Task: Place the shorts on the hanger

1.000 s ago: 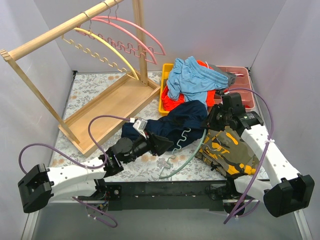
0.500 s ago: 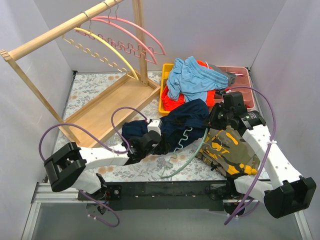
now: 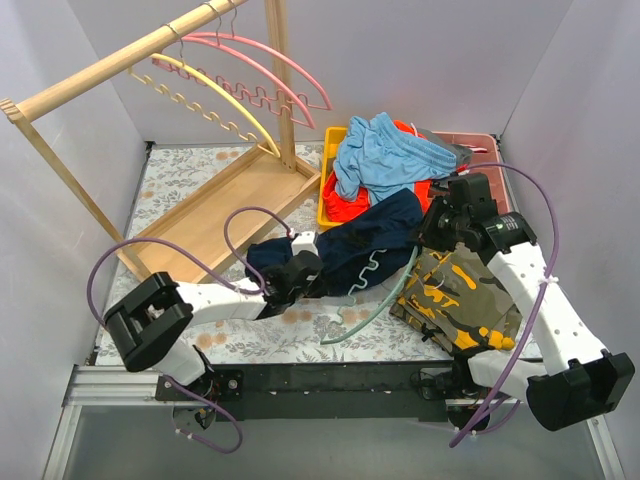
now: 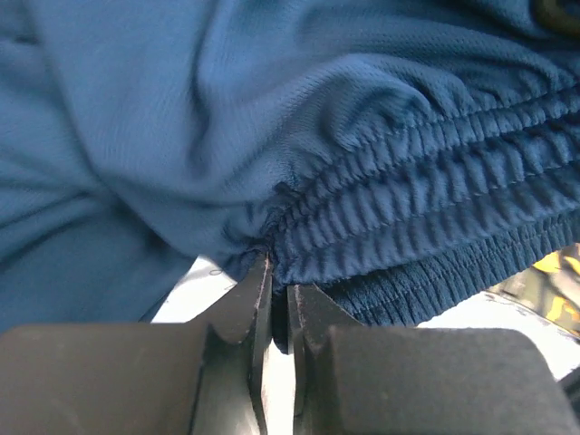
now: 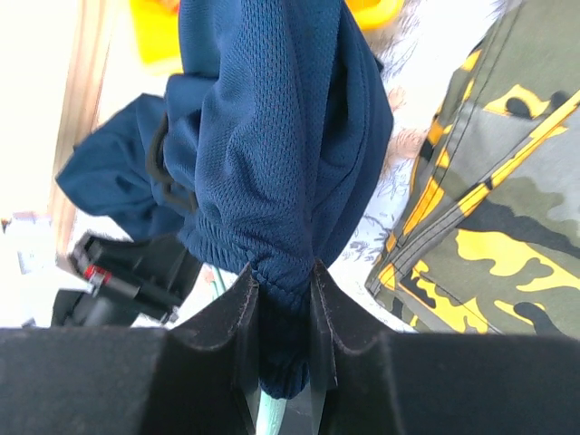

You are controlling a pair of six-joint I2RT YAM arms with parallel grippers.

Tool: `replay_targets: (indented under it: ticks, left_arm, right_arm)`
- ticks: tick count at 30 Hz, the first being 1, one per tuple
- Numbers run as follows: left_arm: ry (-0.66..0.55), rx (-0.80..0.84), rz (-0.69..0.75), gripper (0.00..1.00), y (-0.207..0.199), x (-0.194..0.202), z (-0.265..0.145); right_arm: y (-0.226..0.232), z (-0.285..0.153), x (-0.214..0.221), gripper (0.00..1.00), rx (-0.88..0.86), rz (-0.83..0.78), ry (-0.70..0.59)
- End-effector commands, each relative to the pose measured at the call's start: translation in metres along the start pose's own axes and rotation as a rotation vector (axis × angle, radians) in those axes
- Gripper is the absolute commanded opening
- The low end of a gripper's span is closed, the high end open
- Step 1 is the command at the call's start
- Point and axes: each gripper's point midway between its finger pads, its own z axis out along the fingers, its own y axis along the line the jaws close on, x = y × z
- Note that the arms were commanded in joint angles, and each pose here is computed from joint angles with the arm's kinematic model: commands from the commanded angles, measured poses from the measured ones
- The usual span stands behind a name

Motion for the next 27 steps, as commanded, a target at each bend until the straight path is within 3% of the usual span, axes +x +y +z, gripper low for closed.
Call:
replay_targets:
  ticks: [1,11,27]
  left_arm:
    - [-0.011,0.064,-0.014,0.0,0.001,-0.004,-0.022]
    - [-0.001,0.067,-0.093,0.0,0.019,0.022,-0.065]
    - [0.02,0.001,-0.112,0.0,0.034,0.035,-0.106]
  right_arm:
    - [0.018,-0.024,-0.065,0.01,0.021,0.054,-0.239]
    - [0.029,-0.031,-0.147,0.01,0.132,0.153,-0.394]
    - [0.028,-0.03,-0.193,0.01,0.197,0.243,-0.472]
